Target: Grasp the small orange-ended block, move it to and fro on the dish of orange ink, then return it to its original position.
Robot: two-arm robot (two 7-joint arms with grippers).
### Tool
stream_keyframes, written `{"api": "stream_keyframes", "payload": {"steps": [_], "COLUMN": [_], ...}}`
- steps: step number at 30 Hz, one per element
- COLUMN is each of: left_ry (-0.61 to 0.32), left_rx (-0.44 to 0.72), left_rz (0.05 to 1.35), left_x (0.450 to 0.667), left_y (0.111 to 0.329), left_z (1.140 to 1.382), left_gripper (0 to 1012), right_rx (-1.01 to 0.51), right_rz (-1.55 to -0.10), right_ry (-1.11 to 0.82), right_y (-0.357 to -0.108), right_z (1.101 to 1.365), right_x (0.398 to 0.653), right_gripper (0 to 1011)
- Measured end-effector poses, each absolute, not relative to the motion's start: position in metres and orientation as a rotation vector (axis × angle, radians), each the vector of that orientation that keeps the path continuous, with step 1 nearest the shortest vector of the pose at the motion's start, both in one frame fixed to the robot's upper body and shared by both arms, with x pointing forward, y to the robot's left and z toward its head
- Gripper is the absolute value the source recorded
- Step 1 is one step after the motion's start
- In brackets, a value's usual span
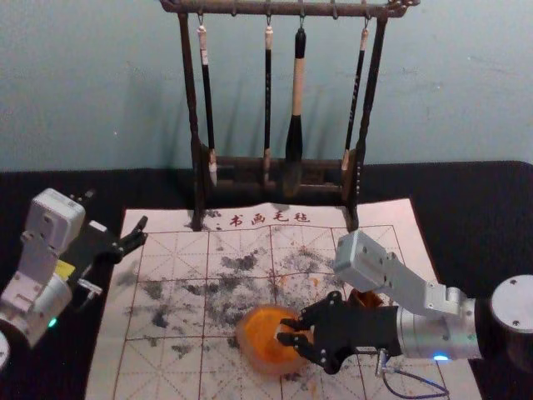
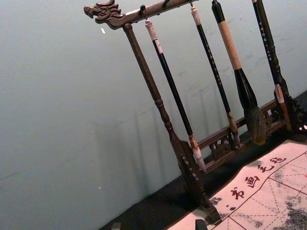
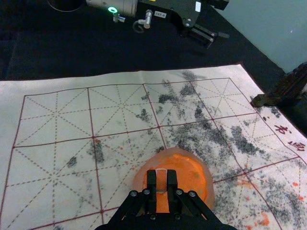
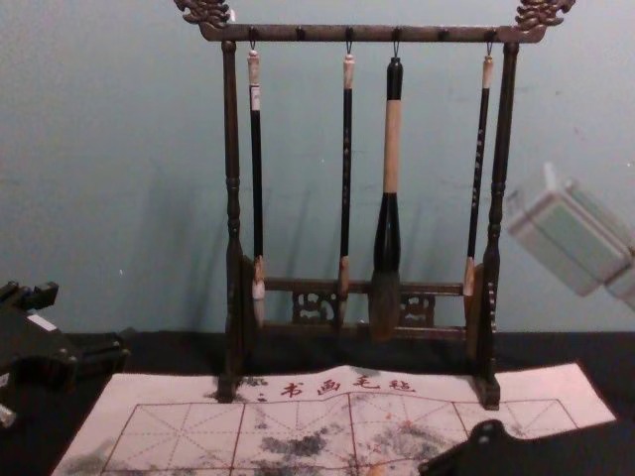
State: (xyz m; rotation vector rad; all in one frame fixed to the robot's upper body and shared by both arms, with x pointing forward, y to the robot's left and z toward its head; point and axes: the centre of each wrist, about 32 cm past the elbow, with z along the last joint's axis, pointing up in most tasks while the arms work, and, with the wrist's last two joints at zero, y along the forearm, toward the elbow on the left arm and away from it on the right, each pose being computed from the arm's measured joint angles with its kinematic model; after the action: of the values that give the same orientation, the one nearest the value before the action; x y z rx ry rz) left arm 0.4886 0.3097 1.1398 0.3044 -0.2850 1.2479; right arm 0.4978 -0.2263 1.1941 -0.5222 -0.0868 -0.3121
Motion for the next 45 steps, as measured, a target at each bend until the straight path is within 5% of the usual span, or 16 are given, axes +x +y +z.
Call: {"api": "stream_keyframes", "payload": {"steps": [19,45], "left_ry": [-0.285,-0.285], "left_rx": [0.304,0.305], "left_rz": [1.248,1.248], "left_x": [0.489,0.489], "left_y": [0.310,0.310], "left_z": [1.140,1.140], "left_gripper": [1001,1001], "right_rx": [-0.551,-0.551], "right_rz": [-0.366,-0.272], "right_ry": [-0.083,-0.084], "right_y": [-0.226,-0.226], "right_z": [1.198,1.203], "right_x": [0.515,0.499], "right_gripper": [85,85]}}
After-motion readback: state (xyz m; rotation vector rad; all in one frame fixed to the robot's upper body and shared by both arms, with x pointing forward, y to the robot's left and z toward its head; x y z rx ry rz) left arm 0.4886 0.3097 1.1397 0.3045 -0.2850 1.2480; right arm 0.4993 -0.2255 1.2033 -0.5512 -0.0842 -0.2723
